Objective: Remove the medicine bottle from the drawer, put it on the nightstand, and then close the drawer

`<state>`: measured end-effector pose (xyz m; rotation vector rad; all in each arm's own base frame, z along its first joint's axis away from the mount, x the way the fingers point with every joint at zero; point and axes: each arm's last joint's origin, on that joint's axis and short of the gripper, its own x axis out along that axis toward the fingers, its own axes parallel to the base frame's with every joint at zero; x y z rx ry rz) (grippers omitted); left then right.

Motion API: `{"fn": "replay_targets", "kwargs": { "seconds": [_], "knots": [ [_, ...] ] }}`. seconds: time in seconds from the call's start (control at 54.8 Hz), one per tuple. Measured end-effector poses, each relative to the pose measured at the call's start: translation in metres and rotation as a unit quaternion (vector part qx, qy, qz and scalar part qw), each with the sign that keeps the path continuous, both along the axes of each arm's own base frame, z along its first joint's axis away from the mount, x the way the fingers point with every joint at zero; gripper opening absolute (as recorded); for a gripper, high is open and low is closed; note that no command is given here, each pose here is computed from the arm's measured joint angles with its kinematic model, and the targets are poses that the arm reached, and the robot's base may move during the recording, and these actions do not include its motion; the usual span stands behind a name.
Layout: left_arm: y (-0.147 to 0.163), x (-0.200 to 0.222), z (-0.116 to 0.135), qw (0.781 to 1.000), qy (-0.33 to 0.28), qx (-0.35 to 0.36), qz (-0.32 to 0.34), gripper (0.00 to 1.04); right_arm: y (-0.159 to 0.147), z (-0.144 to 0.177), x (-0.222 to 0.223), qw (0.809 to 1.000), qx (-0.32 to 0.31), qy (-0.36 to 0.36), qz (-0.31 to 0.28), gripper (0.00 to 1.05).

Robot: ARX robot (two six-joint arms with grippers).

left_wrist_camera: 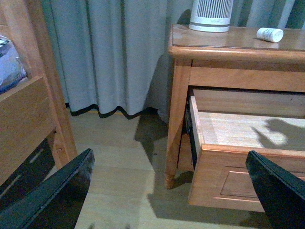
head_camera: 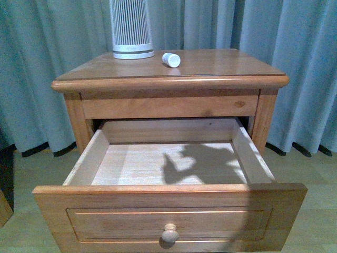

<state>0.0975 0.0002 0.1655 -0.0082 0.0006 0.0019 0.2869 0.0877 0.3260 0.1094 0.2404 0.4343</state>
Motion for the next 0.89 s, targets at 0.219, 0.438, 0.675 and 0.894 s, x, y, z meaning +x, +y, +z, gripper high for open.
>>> {"fn": "replay_targets", "kwargs": {
  "seconds": [0.219, 0.438, 0.675, 0.894],
  "knots": [
    [0.000, 0.000, 0.000, 1.000, 0.000, 0.000, 0.000, 0.98, -0.017, -0.127, -0.052, 0.985, -0.018, 0.170, -0.032, 0.76],
    [0.000, 0.000, 0.000, 1.000, 0.000, 0.000, 0.000, 0.98, -0.013, -0.199, -0.060, 0.970, -0.051, 0.235, -0.048, 0.35],
    [0.000, 0.000, 0.000, 1.000, 0.000, 0.000, 0.000, 0.98, 0.001, -0.225, -0.008, 0.981, -0.090, 0.168, -0.040, 0.03],
    [0.000, 0.000, 0.000, 1.000, 0.000, 0.000, 0.000, 0.98, 0.010, -0.236, 0.049, 0.984, -0.134, 0.116, -0.033, 0.03]
  ]
}}
